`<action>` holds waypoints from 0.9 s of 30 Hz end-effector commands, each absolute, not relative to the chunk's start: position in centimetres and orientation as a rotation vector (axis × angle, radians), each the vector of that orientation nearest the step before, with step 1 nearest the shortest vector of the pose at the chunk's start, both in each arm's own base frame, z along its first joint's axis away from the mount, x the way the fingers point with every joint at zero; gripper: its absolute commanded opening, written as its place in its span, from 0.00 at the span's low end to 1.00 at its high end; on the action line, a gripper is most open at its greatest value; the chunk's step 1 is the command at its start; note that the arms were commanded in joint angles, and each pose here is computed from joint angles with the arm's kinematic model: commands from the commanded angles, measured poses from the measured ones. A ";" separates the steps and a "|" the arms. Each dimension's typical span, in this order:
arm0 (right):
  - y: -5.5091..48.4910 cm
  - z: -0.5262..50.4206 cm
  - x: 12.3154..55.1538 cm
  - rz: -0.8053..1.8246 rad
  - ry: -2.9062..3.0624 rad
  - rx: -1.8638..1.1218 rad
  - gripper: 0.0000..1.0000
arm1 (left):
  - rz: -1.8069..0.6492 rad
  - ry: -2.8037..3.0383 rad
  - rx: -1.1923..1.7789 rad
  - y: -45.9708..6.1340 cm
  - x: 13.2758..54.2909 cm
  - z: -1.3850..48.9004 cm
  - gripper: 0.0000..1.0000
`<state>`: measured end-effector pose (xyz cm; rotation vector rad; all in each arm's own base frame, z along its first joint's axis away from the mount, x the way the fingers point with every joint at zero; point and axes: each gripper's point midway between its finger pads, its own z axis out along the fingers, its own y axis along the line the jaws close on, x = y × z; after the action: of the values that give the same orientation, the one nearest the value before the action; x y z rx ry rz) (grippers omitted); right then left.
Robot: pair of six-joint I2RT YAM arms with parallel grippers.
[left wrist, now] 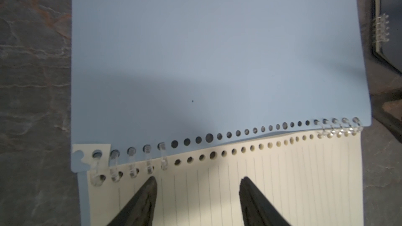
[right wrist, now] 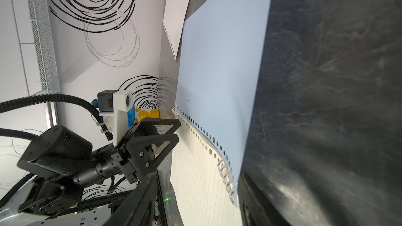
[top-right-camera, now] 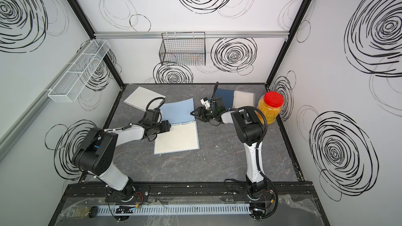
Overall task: Tear off pages from different notebooks
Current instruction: Pick up the notebook from the center of the board.
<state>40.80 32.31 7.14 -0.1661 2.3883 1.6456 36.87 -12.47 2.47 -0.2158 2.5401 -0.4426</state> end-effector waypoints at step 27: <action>33.8 9.9 42.2 1.172 2.415 -0.477 0.04 | -0.495 2.656 -0.182 -13.1 34.9 0.3 0.63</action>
<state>41.70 33.57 6.07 -0.3656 2.4926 1.2753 37.46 -12.92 2.62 -0.1840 2.5218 -0.4712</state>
